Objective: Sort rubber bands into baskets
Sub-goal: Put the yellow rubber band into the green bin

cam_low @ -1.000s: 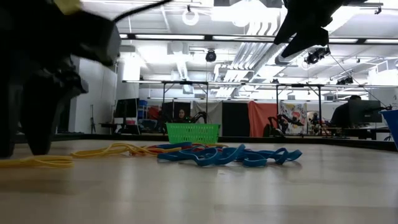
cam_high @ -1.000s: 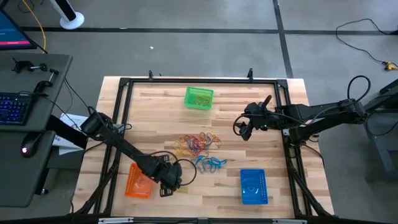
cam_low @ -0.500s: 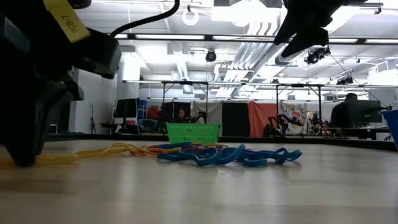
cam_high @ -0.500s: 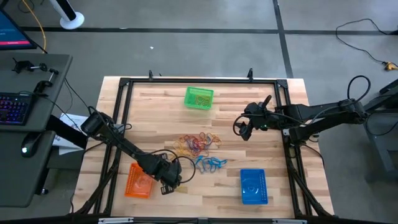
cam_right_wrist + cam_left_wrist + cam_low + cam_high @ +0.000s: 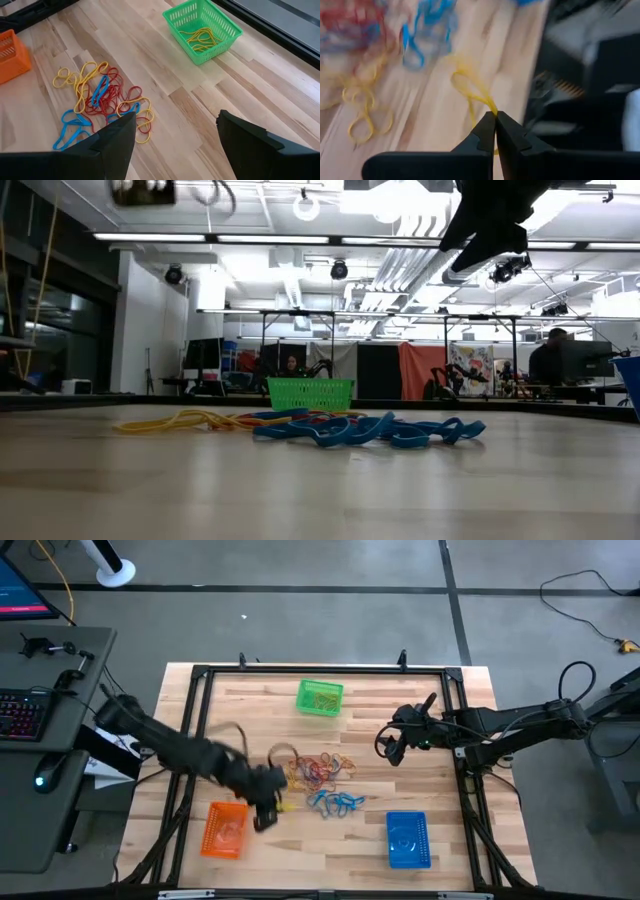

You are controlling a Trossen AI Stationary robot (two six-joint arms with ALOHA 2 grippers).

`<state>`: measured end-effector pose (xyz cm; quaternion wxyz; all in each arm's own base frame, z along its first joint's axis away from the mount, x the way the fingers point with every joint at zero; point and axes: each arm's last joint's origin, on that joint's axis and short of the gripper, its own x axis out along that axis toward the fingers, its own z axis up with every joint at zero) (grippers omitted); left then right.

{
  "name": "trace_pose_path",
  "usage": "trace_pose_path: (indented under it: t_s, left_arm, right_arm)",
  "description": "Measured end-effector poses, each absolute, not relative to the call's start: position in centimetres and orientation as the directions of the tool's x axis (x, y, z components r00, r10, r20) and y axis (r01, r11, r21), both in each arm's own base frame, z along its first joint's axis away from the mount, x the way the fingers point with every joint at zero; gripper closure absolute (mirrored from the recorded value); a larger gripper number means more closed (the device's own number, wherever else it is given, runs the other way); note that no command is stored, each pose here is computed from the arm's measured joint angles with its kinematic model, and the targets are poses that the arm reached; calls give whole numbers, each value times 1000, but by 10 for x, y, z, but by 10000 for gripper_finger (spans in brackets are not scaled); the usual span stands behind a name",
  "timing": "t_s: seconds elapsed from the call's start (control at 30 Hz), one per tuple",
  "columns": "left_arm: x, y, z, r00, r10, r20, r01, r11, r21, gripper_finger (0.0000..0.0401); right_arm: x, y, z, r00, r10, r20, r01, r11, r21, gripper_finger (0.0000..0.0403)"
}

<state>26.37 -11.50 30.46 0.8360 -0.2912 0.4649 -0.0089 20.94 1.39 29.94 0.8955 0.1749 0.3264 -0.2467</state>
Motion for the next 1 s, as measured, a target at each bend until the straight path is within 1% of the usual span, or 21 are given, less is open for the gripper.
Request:
trace_pose_path:
  t_s: [0.1, 0.2, 0.27, 0.33, 0.4, 0.43, 0.5, 0.57, 0.63, 0.7, 0.8, 0.9, 1.0]
  left_arm:
    - [258, -93, 336, 650, -343, -678, -233, 759, -608, 401]
    - [256, -77, 363, 722, -428, -543, -131, 687, -715, 401]
    - [257, -71, 376, 765, -461, -450, -57, 647, -760, 401]
    - [257, -66, 380, 780, -463, -421, -41, 634, -772, 401]
    - [258, -61, 378, 780, -446, -439, -59, 645, -762, 401]
    - [257, -59, 374, 773, -421, -475, -91, 667, -740, 401]
    - [260, -54, 361, 750, -327, -575, -179, 736, -653, 401]
    - [264, -46, 343, 690, -200, -695, -278, 814, -510, 401]
    - [274, -33, 327, 636, -78, -768, -344, 862, -372, 401]
    - [289, -15, 313, 606, -6, -795, -357, 892, -279, 401]
    - [315, 19, 292, 608, 61, -791, -342, 920, -192, 401]
    - [337, 61, 270, 625, 127, -771, -325, 940, -108, 401]
    - [347, 102, 252, 627, 189, -756, -338, 940, -45, 401]
  right_arm:
    - [211, 14, 300, 677, -323, -662, 551, 818, 165, 137]
    - [212, 14, 302, 689, -321, -650, 548, 818, 177, 137]
    - [212, 14, 302, 692, -320, -647, 547, 818, 179, 137]
    - [212, 14, 302, 693, -320, -647, 546, 819, 179, 137]
    - [212, 14, 302, 693, -319, -647, 544, 820, 178, 137]
    - [212, 14, 302, 692, -319, -647, 544, 820, 178, 137]
    - [212, 14, 302, 692, -319, -647, 544, 820, 178, 137]
    - [212, 14, 302, 692, -318, -648, 544, 820, 178, 137]
    - [212, 14, 302, 692, -318, -648, 545, 819, 179, 137]
    - [212, 14, 302, 693, -318, -648, 545, 819, 181, 137]
    - [212, 14, 302, 693, -326, -643, 562, 803, 199, 137]
    - [213, 13, 303, 691, -358, -628, 609, 756, 240, 137]
    - [214, 13, 305, 699, -383, -604, 642, 707, 295, 137]
